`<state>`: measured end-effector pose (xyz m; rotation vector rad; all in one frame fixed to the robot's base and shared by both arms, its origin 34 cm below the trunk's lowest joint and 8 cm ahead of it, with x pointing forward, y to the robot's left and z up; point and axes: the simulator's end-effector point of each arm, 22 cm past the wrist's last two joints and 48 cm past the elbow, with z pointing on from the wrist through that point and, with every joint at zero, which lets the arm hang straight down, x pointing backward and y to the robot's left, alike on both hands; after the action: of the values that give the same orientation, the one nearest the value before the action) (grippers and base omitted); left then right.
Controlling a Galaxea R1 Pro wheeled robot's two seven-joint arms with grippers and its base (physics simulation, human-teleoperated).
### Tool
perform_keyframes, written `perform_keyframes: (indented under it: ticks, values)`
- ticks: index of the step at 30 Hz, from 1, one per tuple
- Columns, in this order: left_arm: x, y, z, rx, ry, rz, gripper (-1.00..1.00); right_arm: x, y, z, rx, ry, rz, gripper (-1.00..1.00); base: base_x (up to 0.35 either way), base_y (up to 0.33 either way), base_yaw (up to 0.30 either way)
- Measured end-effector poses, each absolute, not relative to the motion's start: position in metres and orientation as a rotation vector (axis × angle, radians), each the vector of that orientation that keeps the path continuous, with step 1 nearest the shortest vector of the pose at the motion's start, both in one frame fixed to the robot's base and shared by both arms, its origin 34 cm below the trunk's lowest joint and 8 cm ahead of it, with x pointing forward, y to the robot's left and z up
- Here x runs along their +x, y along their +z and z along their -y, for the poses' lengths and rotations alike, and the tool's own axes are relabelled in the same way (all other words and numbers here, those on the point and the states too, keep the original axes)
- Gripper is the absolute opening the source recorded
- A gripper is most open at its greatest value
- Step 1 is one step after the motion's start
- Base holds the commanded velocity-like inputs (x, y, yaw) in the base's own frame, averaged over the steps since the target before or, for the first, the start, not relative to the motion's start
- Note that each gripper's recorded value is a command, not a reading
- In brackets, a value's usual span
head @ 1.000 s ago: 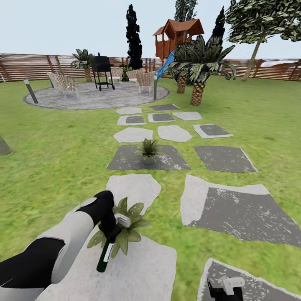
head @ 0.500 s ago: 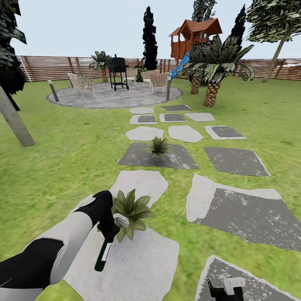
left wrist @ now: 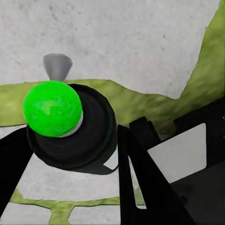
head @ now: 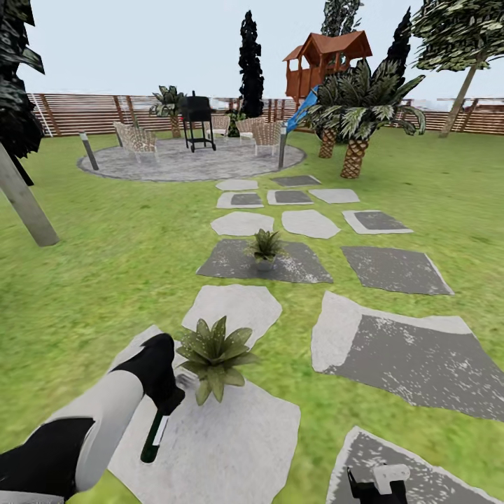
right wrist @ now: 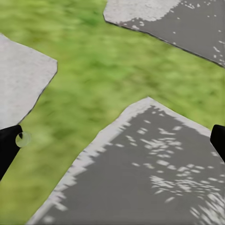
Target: Pick up the pesticide atomizer in the garden and spray insectifuge to fully cover both potted plants in the garden.
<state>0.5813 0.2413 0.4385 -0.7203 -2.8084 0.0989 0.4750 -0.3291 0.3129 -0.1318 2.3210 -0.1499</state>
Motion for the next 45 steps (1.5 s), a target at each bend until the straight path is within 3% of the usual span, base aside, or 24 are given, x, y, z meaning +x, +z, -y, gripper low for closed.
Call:
perform_keyframes:
  ticks: [8,11,24,33,45]
  values:
    - [0.572,0.427,-0.23,-0.7,0.146,2.832,-1.0,0.475,0.313,0.328,-0.133,-0.147,-2.321,1.0,0.0,0.0,0.0]
    - [0.555,0.419,-0.198,-0.731,0.207,2.803,-1.0,0.475,0.312,0.32,-0.132,-0.134,-2.322,1.0,0.0,0.0,0.0]
    - [0.581,0.429,-0.201,-0.743,0.177,2.906,-1.0,0.475,0.312,0.32,-0.13,-0.134,-2.321,1.0,0.0,-0.032,0.0]
    - [0.584,0.431,-0.202,-0.743,0.172,2.916,-1.0,0.475,0.312,0.317,-0.13,-0.13,-2.321,1.0,0.0,-0.244,0.25]
    - [0.585,0.432,-0.202,-0.744,0.169,2.92,-1.0,0.475,0.312,0.317,-0.129,-0.129,-2.322,1.0,0.0,-0.015,0.277]
